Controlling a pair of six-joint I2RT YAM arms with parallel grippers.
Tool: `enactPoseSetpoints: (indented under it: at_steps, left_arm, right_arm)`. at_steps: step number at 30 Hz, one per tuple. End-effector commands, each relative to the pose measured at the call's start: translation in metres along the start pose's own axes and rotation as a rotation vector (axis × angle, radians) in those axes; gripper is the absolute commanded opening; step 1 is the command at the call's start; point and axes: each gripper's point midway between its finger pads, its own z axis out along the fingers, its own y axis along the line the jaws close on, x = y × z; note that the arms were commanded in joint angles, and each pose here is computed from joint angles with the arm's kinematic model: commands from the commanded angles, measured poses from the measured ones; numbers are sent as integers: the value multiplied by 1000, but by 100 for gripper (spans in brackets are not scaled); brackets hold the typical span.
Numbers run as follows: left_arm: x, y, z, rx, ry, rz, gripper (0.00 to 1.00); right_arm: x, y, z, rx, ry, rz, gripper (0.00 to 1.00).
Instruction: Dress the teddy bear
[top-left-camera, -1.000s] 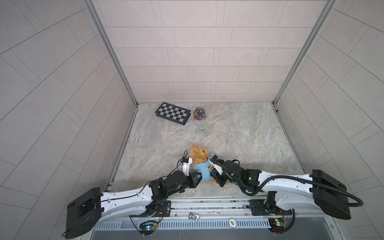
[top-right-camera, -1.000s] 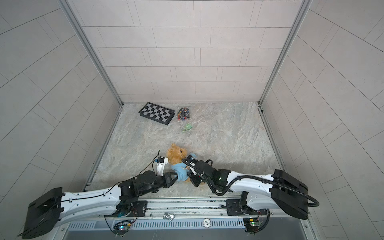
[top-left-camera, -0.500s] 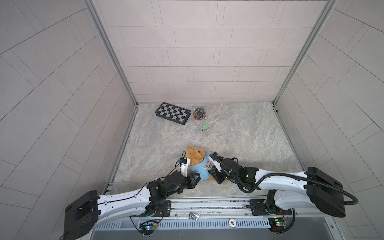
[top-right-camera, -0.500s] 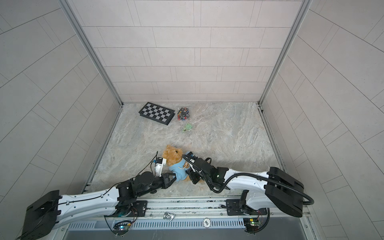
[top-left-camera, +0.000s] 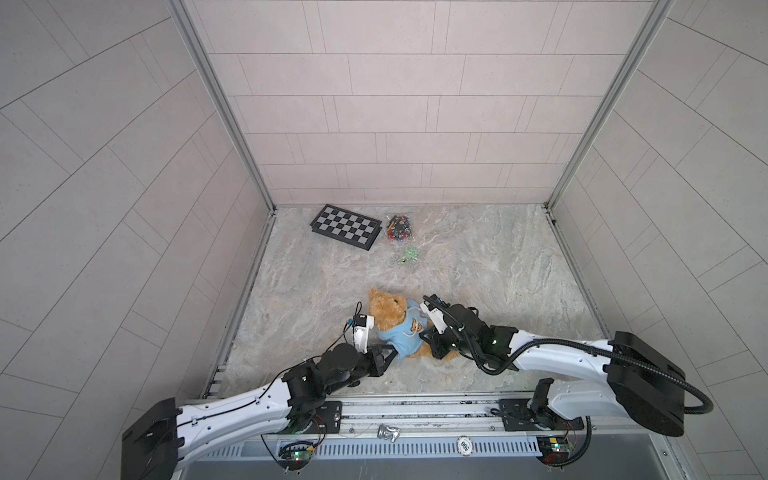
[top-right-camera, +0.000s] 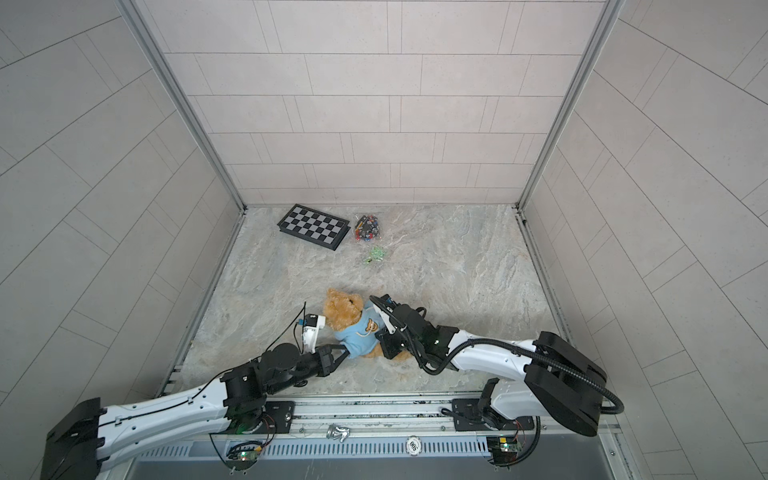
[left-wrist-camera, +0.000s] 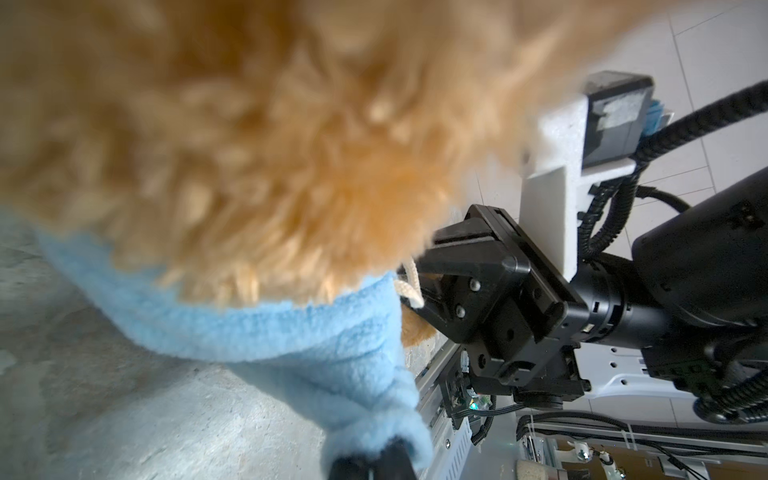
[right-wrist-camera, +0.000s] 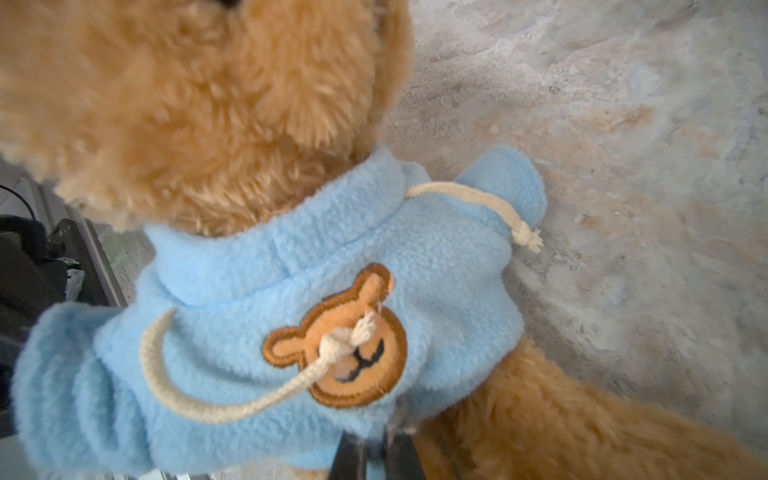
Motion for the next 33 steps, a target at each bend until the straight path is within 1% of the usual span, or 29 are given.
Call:
enactPoseSetpoints:
  at_steps: [1, 7, 12, 14, 16, 18, 21, 24, 27, 28, 33]
  left_arm:
    - [8, 28, -6, -82, 21, 11, 0]
    - [11, 30, -12, -74, 33, 13, 0]
    - [22, 22, -14, -31, 101, 35, 0]
    - [25, 28, -16, -67, 124, 50, 0]
    - [24, 36, -19, -120, 122, 63, 0]
    - [20, 41, -22, -146, 99, 60, 0]
    - [17, 43, -25, -145, 75, 53, 0]
    - [16, 38, -25, -103, 64, 39, 0]
    - [18, 28, -21, -22, 59, 0, 0]
    - [18, 25, -20, -5, 56, -5, 0]
    - [11, 11, -18, 5, 58, 28, 0]
  right_arm:
    - [48, -75, -13, 305, 125, 23, 0]
    - [54, -96, -26, 409, 115, 29, 0]
    - [52, -111, -33, 464, 92, 67, 0]
    - [50, -116, -34, 486, 82, 72, 0]
    - [49, -120, -36, 501, 75, 78, 0]
    - [48, -124, -39, 512, 60, 97, 0]
    - [47, -128, -44, 517, 39, 123, 0]
    - [46, -133, -46, 526, 26, 145, 0]
    - [41, -131, -46, 518, 22, 138, 0]
    - [37, -125, -44, 484, 24, 121, 0]
    - [27, -100, -39, 362, 38, 94, 0]
